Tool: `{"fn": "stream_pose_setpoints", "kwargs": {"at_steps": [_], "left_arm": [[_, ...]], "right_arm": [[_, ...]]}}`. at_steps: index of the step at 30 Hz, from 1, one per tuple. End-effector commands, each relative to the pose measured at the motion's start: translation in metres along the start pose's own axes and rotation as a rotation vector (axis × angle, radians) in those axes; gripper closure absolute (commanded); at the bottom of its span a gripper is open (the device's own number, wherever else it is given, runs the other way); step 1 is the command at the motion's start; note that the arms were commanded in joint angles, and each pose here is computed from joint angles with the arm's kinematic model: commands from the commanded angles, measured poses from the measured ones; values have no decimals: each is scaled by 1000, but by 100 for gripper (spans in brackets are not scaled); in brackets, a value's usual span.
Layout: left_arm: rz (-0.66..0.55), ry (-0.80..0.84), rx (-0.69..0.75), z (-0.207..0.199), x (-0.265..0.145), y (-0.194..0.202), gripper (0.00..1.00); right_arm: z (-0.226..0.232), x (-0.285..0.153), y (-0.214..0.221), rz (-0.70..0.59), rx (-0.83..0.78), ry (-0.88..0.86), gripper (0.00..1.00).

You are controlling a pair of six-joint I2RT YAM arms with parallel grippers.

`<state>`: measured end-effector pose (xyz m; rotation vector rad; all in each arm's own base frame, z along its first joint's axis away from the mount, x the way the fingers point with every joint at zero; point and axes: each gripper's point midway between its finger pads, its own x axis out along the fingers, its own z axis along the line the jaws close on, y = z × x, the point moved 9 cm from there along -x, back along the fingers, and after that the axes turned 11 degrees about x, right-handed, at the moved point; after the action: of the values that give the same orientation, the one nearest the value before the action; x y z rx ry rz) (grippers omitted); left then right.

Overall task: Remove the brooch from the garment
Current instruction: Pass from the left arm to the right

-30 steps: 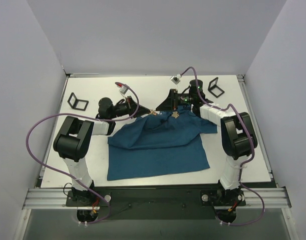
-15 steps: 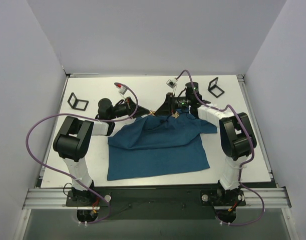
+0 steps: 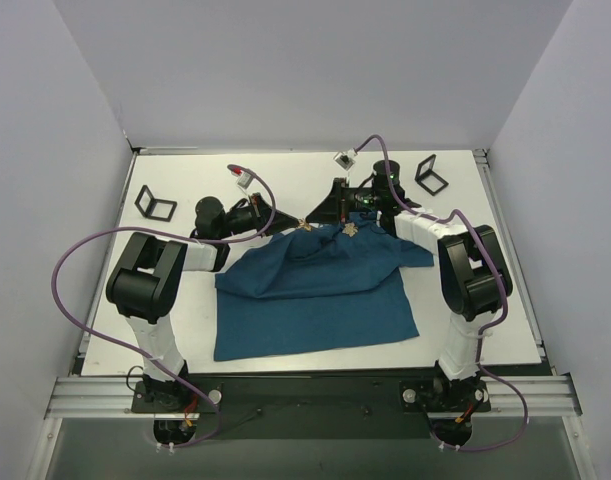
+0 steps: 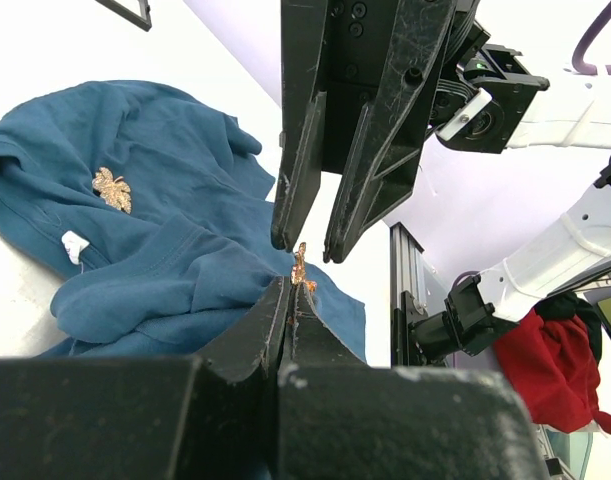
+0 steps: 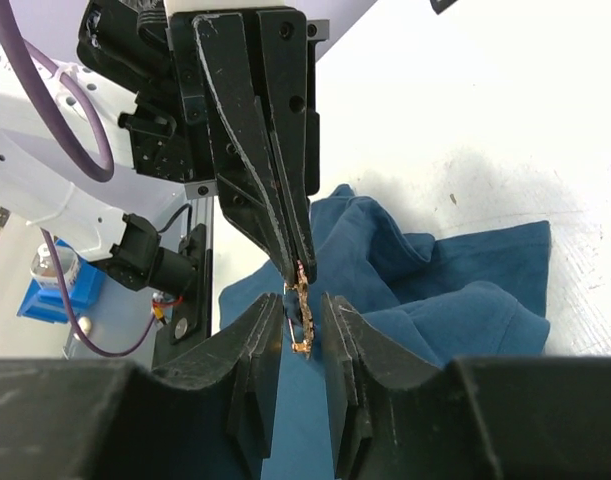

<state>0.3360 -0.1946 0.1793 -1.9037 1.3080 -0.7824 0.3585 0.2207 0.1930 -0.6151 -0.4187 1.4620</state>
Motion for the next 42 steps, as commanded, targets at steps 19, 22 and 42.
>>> {"fn": "stream_pose_setpoints", "kwargs": {"at_steps": [19,22,42], "left_arm": [[-51,33,75,-7,1,-15,100],[-49,33,68,-6,1,-14,100],[-48,31,66,-5,2,-16,100]], "right_arm": [[16,0,-2,66,-118,-28,85],[20,-2,-6,44,-94,-49,85],[14,-2,-1,74,-136,-34,100]]}}
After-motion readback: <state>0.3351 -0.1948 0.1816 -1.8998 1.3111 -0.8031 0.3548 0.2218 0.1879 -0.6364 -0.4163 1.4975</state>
